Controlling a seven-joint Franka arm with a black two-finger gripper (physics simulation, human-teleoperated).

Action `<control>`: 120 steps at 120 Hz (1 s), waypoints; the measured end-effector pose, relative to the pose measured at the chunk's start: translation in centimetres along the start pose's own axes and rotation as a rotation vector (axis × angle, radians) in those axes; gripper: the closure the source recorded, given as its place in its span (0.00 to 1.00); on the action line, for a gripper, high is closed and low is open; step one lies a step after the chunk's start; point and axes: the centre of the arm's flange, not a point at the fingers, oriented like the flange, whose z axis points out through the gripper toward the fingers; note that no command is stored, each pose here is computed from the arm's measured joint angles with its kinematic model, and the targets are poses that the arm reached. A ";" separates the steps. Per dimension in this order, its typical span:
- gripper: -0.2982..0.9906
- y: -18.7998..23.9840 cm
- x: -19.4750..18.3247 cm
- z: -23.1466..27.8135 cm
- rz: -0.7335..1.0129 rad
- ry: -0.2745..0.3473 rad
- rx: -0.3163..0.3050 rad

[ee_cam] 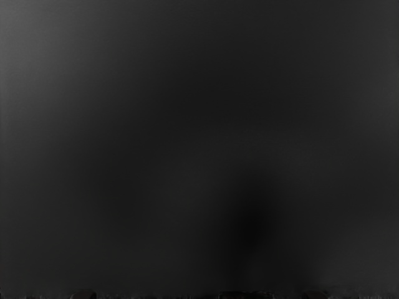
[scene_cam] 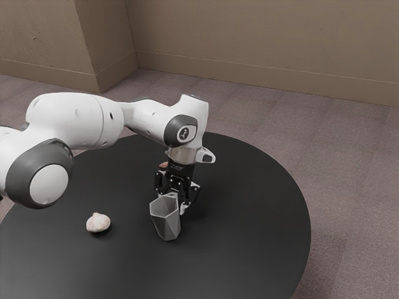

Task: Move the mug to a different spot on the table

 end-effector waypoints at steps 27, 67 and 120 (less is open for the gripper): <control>0.55 0.0 -0.3 0.2 0.026 -0.027 0.008; 0.73 0.4 -0.7 0.1 0.059 -0.047 0.019; 0.74 -0.1 -1.3 -2.1 0.069 -0.072 0.011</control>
